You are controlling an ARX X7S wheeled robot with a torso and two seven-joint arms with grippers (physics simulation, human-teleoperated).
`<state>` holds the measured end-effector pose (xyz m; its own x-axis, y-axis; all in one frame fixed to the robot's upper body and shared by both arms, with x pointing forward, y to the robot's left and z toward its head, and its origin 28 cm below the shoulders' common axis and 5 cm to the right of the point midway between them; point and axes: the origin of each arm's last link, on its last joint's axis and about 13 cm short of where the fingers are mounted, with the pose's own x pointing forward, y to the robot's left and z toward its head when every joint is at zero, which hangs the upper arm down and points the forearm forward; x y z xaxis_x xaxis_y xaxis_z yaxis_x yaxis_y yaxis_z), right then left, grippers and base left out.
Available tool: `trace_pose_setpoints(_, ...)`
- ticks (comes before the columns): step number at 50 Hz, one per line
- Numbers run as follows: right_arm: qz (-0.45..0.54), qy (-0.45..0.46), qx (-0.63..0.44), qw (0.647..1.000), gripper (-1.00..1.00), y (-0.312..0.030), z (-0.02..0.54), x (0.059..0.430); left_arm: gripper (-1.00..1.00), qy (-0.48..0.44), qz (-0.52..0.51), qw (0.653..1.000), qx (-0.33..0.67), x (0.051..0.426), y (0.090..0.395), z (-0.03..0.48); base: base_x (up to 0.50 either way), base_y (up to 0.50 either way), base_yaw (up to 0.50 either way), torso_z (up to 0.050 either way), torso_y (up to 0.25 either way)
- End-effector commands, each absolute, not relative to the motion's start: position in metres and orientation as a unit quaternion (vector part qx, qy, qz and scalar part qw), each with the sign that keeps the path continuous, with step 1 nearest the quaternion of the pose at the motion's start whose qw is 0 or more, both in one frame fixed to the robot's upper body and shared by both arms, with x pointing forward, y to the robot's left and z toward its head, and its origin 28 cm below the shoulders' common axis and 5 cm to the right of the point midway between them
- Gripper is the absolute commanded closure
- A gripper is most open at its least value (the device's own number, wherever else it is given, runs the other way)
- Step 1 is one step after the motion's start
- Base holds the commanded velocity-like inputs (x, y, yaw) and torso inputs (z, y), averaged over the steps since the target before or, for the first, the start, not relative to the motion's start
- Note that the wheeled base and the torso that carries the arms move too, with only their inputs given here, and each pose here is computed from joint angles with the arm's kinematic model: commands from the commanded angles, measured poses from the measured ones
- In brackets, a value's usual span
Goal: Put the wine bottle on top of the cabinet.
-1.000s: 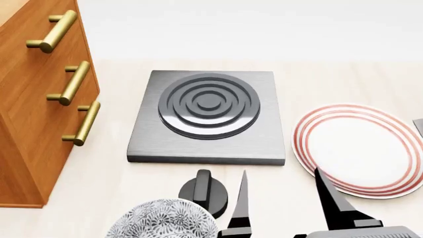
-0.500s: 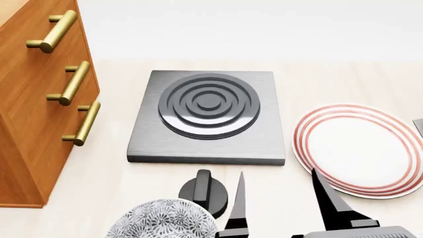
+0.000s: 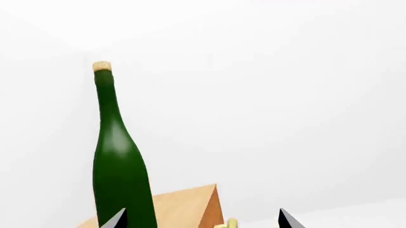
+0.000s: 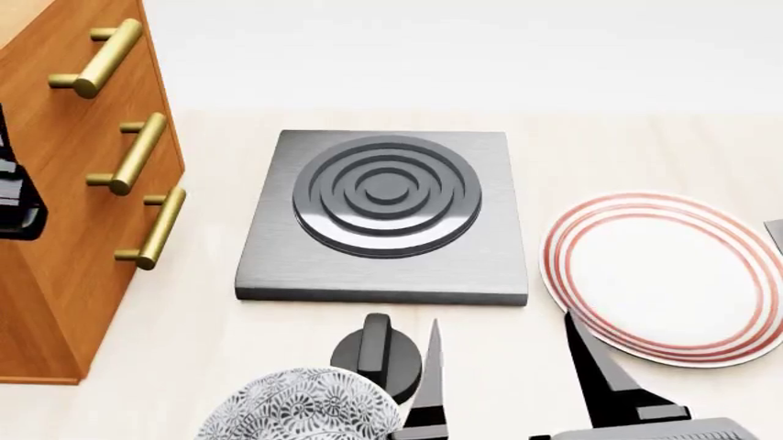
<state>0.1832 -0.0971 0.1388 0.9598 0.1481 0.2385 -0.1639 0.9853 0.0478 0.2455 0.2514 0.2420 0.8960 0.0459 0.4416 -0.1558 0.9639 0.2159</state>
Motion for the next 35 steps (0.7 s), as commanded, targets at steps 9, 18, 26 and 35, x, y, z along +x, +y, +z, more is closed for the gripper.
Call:
trace_pose_setpoints(9, 0.088, -0.122, 0.030, 0.988, -1.00, -0.093, 0.140, 0.182, -1.00, -0.227, -0.017, 0.969, 0.096, 0.197, 0.219, 0.197, 0.00, 0.00, 0.00, 0.000, 0.000)
trace_pose_setpoints(18, 0.093, -0.120, 0.029, 0.988, -1.00, -0.090, 0.137, 0.183, -1.00, -0.221, -0.021, 0.971, 0.087, 0.189, 0.216, 0.187, 0.00, 0.00, 0.00, 0.000, 0.000)
trace_pose_setpoints(26, 0.092, -0.128, 0.024, 0.987, -1.00, -0.090, 0.142, 0.181, -1.00, -0.222, -0.036, 0.971, 0.076, 0.181, 0.210, 0.183, 0.00, 0.00, 0.00, 0.000, 0.000)
trace_pose_setpoints(35, 0.088, -0.132, 0.022, 0.987, -1.00, -0.092, 0.143, 0.181, -1.00, -0.220, -0.042, 0.971, 0.080, 0.181, 0.206, 0.181, 0.00, 0.00, 0.00, 0.000, 0.000)
